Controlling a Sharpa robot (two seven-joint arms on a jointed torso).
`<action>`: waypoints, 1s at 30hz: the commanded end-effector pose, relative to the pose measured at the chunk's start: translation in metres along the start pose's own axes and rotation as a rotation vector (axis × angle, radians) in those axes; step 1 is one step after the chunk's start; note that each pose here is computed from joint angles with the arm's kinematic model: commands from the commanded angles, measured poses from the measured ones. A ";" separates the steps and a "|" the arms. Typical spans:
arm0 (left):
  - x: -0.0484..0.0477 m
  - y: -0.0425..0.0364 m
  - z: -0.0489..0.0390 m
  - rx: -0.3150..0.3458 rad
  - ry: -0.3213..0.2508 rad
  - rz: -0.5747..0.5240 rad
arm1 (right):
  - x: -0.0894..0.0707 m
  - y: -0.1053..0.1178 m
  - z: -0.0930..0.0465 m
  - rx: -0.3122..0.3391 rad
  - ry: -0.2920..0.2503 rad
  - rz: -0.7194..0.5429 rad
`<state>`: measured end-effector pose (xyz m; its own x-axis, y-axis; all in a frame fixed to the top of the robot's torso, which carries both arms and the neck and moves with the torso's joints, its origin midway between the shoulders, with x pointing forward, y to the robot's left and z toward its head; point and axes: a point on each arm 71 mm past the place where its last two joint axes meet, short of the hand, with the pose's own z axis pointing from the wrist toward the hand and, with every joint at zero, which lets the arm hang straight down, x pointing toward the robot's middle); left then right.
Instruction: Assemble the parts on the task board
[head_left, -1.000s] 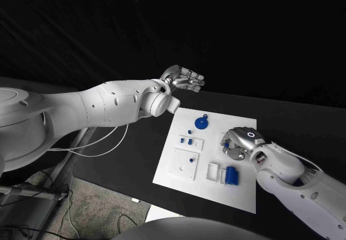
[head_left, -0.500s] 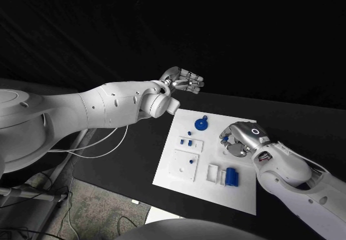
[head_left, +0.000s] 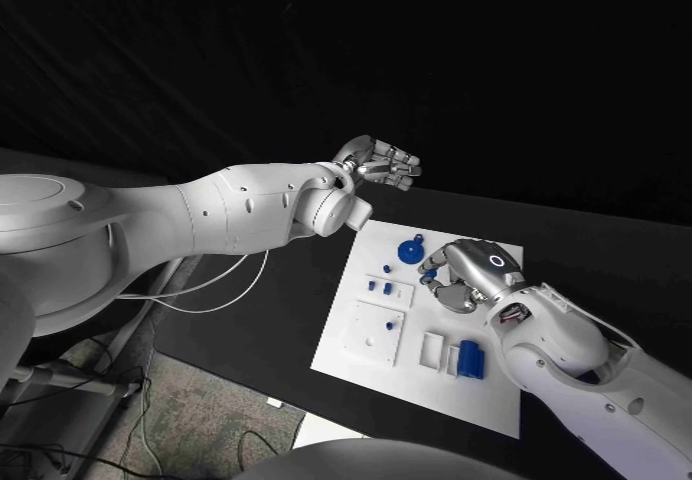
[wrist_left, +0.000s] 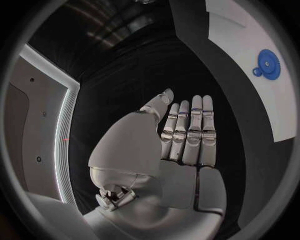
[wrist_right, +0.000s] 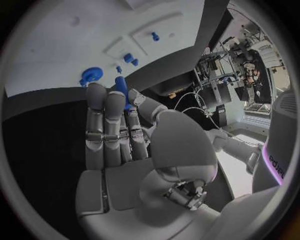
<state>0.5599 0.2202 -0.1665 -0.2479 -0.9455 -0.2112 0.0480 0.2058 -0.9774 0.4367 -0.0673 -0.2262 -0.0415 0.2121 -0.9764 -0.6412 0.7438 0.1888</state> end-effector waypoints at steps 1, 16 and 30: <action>0.0031 -0.0020 0.0019 0.010 0.008 -0.003 | 0.004 0.011 0.005 -0.042 0.003 0.017; 0.0122 -0.0041 0.0069 0.021 0.024 -0.004 | 0.047 0.062 0.013 -0.149 0.081 0.077; 0.0178 -0.0051 0.0095 0.022 0.036 -0.006 | 0.079 0.076 0.007 -0.194 0.172 0.058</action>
<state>0.5646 0.2024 -0.1670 -0.2668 -0.9408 -0.2090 0.0561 0.2013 -0.9779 0.3926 0.0086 -0.2864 -0.1950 0.1490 -0.9694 -0.7517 0.6122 0.2453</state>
